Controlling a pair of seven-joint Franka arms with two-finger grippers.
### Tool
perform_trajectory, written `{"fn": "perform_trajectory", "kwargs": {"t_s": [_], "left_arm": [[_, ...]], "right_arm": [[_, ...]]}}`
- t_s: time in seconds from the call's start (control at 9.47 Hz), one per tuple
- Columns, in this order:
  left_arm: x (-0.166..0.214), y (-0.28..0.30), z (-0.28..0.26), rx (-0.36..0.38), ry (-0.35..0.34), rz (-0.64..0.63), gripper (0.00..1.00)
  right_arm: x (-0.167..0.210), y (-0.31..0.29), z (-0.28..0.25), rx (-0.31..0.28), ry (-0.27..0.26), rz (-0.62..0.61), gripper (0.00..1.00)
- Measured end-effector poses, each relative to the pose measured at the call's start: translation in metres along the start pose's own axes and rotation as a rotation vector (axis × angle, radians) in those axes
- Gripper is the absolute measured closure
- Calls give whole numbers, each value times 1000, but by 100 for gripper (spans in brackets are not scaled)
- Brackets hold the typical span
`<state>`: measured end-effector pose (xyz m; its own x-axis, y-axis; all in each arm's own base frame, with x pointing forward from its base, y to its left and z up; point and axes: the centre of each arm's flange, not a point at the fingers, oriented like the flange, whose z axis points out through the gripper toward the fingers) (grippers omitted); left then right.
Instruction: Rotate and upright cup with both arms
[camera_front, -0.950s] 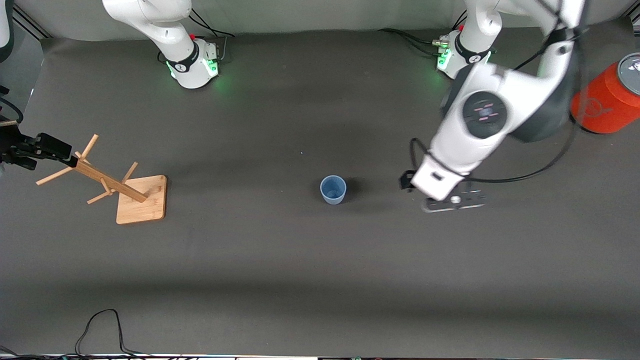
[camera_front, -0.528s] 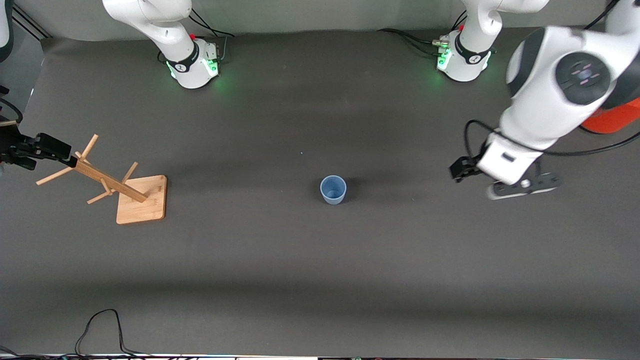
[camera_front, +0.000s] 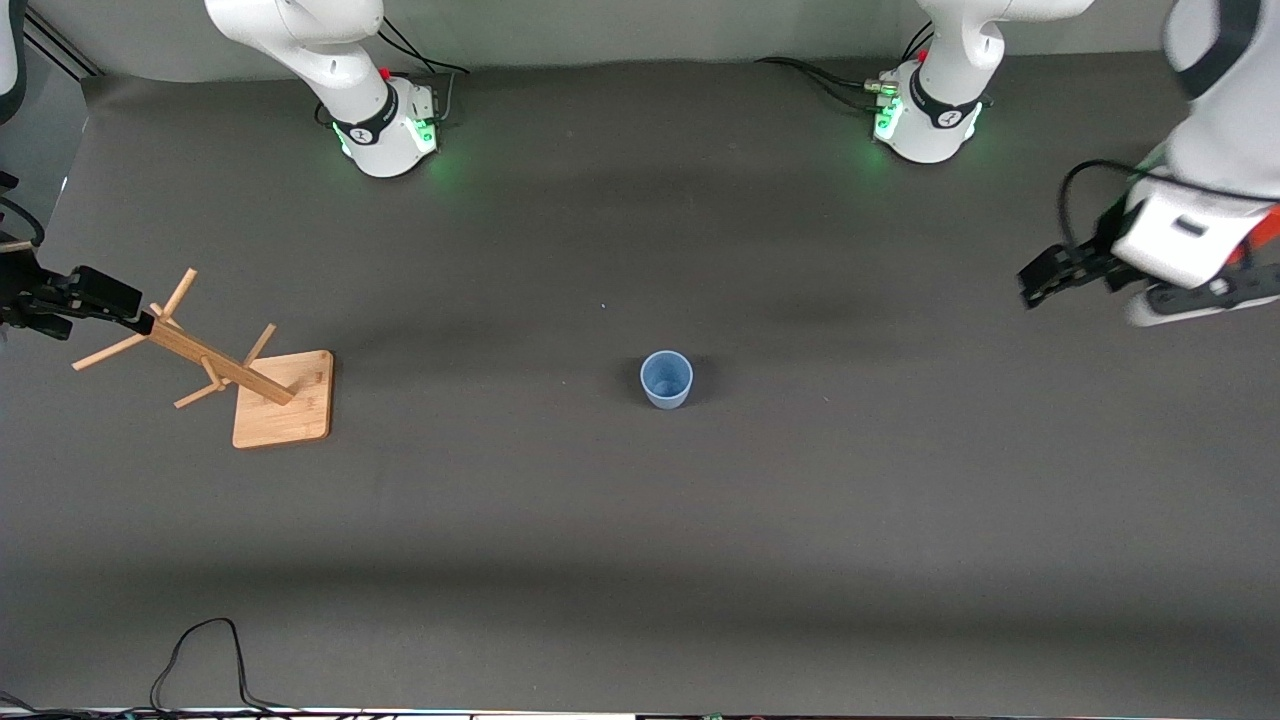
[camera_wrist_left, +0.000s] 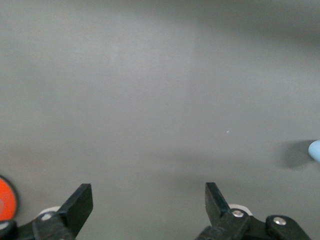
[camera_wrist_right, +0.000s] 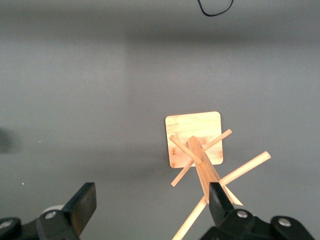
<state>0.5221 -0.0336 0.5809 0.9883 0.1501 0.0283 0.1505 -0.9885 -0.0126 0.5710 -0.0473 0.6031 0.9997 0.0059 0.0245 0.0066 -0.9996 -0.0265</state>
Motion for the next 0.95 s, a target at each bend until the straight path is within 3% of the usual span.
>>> {"fn": "perform_trajectory", "kwargs": {"t_s": [0.42,0.95], "left_arm": [[-11,-6,-7,-24,-31,50,0],[-11,-15,-10,1,-38,31,0]], "right_arm": [[1,-11,6,2,-13,-20,0],[3,-20,13,3,-26,-35,0]]}}
